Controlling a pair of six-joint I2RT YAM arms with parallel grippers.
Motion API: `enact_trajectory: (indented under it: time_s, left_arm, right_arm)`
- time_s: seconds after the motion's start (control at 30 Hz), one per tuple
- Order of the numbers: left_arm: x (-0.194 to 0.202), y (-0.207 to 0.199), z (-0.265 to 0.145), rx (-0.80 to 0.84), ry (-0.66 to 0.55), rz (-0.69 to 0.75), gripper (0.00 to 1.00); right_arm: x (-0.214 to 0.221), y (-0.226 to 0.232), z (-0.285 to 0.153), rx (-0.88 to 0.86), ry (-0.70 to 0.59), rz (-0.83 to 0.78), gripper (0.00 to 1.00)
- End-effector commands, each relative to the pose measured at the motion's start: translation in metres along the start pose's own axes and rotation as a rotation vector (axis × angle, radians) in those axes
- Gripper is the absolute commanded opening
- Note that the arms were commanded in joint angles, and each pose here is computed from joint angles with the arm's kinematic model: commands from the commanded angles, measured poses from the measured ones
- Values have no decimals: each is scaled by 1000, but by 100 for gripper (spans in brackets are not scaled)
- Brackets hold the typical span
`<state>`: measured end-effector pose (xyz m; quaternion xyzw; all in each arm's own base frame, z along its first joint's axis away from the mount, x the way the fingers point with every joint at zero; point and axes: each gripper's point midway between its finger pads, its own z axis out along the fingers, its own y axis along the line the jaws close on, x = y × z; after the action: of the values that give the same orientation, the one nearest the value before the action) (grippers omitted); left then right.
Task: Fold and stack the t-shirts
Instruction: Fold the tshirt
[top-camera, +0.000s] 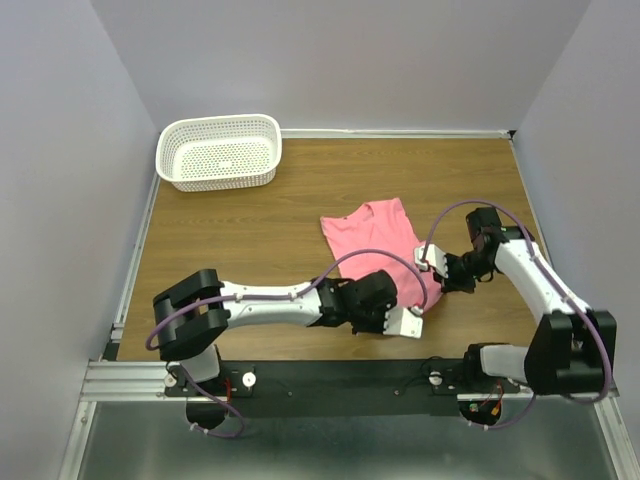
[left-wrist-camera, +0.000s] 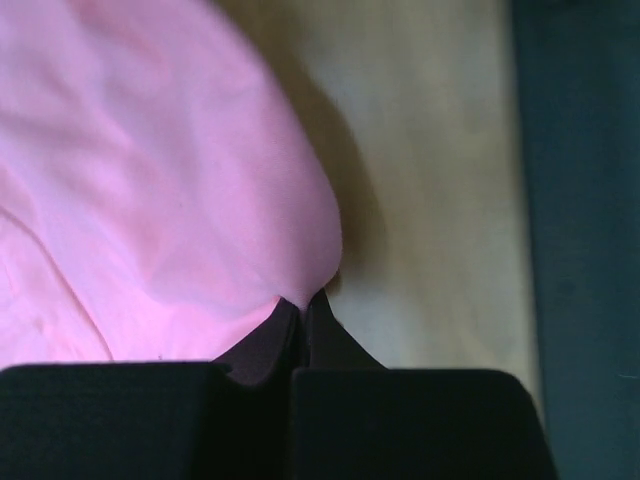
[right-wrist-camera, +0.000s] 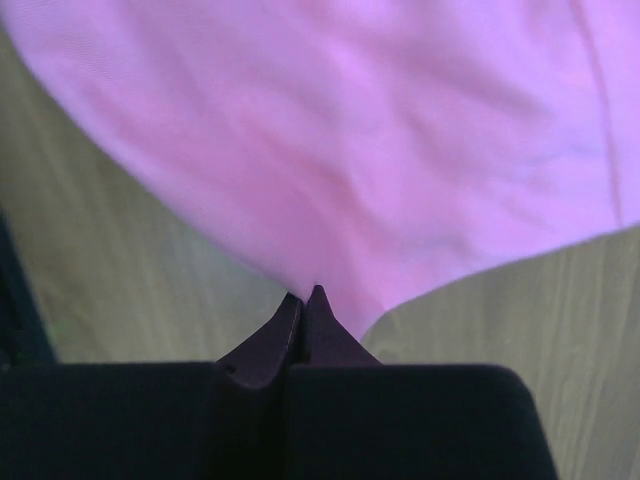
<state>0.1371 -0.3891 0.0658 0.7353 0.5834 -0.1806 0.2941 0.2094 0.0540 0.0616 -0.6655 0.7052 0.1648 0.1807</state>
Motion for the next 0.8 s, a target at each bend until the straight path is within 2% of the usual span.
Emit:
enact_trajectory:
  time_s: [0.0,0.23,0.4,0.57,0.6,0.67,0.73,0.77]
  left_arm:
    - [-1,-50,-9,126,-19,-81,0]
    - [17,-26,-20,5,6,-125,0]
    - [28,10,-37,-94,-1,-187,0]
    - [21,83,-77,-257,-110,-212,0]
    - [29,106,-87,-311,-115,-234,0]
    - [32,132,-97,-345,-133,-228,0]
    - [53,164,-102,-391,-106,-263,0]
    - [53,172,-108,-408,-114,-271,0]
  right_arm:
    - [2,42,-14,-23,20,43,0]
    - [-19,12,-29,50,-40,78,1]
    - [-50,-34,-33,31,-167,77,1]
    - [-83,-105,-48,68,-259,55,1]
    - [-86,-115,-38,34,-281,93,1]
    - [-106,-152,-53,93,-324,64,1]
    - [-126,-185,-53,107,-376,72,1]
    - [-122,-187,-38,72,-379,109,1]
